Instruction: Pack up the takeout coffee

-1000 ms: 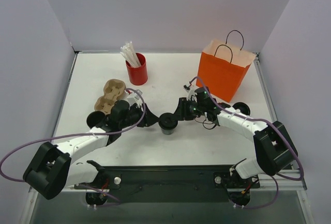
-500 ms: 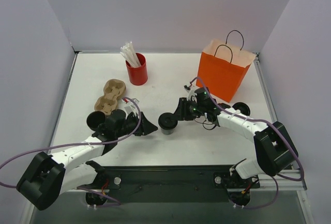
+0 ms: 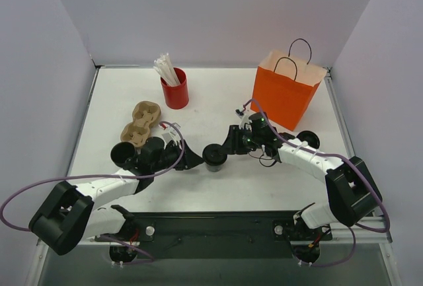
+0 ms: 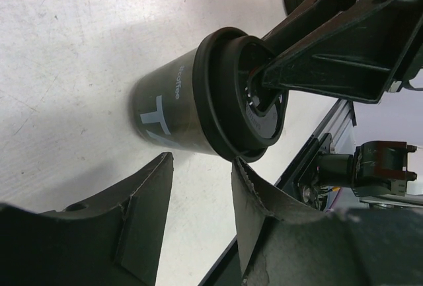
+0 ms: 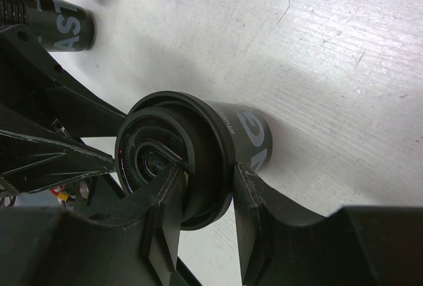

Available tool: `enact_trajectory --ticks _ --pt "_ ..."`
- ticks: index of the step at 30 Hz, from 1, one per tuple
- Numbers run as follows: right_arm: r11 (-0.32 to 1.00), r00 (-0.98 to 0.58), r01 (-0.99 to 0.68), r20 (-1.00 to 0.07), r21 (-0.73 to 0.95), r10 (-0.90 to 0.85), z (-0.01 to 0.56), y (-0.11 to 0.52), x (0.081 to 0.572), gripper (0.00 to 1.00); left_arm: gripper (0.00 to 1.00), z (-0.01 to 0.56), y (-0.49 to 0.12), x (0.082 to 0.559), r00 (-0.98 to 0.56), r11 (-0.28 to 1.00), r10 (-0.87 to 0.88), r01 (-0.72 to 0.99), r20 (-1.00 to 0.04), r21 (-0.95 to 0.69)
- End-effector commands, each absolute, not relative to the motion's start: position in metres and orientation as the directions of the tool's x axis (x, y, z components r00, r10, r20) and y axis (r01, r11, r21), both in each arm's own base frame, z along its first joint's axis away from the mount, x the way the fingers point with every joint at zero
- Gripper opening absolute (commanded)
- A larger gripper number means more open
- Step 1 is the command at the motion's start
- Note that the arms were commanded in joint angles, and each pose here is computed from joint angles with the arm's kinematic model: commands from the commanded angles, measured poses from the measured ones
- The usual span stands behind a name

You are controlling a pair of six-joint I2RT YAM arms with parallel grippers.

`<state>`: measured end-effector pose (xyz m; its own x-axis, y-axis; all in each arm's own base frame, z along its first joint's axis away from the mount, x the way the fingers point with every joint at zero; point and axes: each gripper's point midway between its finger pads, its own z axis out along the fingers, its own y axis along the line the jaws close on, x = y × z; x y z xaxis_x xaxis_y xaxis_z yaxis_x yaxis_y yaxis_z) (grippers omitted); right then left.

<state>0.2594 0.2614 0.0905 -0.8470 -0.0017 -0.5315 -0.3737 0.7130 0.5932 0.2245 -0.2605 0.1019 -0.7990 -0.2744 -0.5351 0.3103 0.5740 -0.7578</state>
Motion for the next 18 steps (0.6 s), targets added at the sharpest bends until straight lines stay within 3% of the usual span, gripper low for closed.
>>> enact_trajectory --ticks 1,18 --pt "0.822 -0.892 -0.299 -0.449 0.485 -0.06 0.045 0.23 0.239 0.14 0.5 0.138 -0.273 0.239 -0.745 0.517 -0.31 0.389 -0.59 -0.763" --pt "0.817 -0.893 -0.297 -0.447 0.494 -0.054 0.044 0.232 0.238 0.14 0.5 0.129 -0.28 0.251 -0.753 0.526 -0.311 0.372 -0.58 -0.765"
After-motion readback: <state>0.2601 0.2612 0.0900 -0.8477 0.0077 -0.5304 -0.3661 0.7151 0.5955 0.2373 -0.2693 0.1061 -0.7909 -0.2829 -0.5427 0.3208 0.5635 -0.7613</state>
